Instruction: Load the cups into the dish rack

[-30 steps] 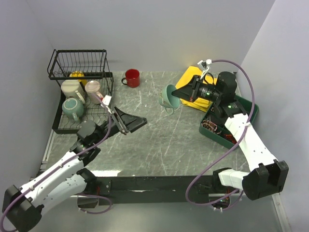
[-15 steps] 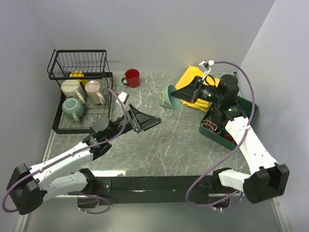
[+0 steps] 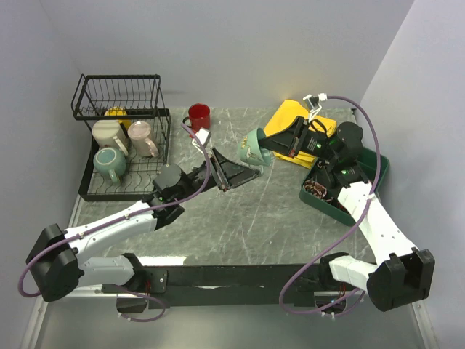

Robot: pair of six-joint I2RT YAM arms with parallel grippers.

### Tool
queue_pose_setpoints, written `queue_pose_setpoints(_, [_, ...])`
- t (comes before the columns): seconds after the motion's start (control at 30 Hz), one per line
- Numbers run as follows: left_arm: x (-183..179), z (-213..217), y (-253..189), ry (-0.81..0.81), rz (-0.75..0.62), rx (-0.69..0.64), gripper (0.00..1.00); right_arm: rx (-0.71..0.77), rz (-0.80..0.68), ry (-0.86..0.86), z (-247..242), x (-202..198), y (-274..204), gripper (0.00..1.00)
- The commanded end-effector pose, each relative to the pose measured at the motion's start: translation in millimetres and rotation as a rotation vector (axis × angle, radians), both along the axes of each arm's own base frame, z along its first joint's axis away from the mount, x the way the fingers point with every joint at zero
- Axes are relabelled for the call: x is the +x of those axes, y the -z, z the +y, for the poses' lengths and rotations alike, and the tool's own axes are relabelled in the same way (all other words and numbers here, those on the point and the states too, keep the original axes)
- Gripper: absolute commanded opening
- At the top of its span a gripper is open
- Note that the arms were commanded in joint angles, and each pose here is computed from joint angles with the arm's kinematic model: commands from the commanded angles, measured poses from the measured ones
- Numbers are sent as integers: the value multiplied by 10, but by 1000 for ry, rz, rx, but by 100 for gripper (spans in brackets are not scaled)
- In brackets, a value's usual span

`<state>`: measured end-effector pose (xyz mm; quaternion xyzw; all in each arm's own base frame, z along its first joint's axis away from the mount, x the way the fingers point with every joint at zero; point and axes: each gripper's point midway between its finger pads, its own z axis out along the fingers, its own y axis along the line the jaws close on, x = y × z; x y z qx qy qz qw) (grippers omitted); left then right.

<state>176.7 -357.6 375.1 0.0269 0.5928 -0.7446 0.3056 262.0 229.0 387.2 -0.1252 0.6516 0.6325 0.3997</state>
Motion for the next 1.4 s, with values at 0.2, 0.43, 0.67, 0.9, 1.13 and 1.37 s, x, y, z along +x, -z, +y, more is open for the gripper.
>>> queue_pose_setpoints(0.2, [20, -20, -663, -22, -164, -131, 97, 108, -36, -60, -14, -244, -237, 0])
queue_pose_setpoints(0.43, [-20, -86, -667, 34, -141, -140, 77, 116, -45, -48, -11, -205, -259, 0])
queue_pose_setpoints(0.67, [-16, -58, -711, 18, -149, -141, 52, 91, -54, -21, -26, -172, -155, 0])
queue_pose_setpoints(0.9, [-49, -68, -731, 40, -151, -143, 39, 74, -58, -7, -26, -130, -97, 0])
queue_pose_setpoints(1.13, [-43, -38, -765, 40, -122, -173, 33, 66, -148, -1, -38, -172, -55, 0])
queue_pose_setpoints(1.37, [-67, -12, -817, 58, -98, -206, 34, 78, -313, 4, -51, -211, -138, 0])
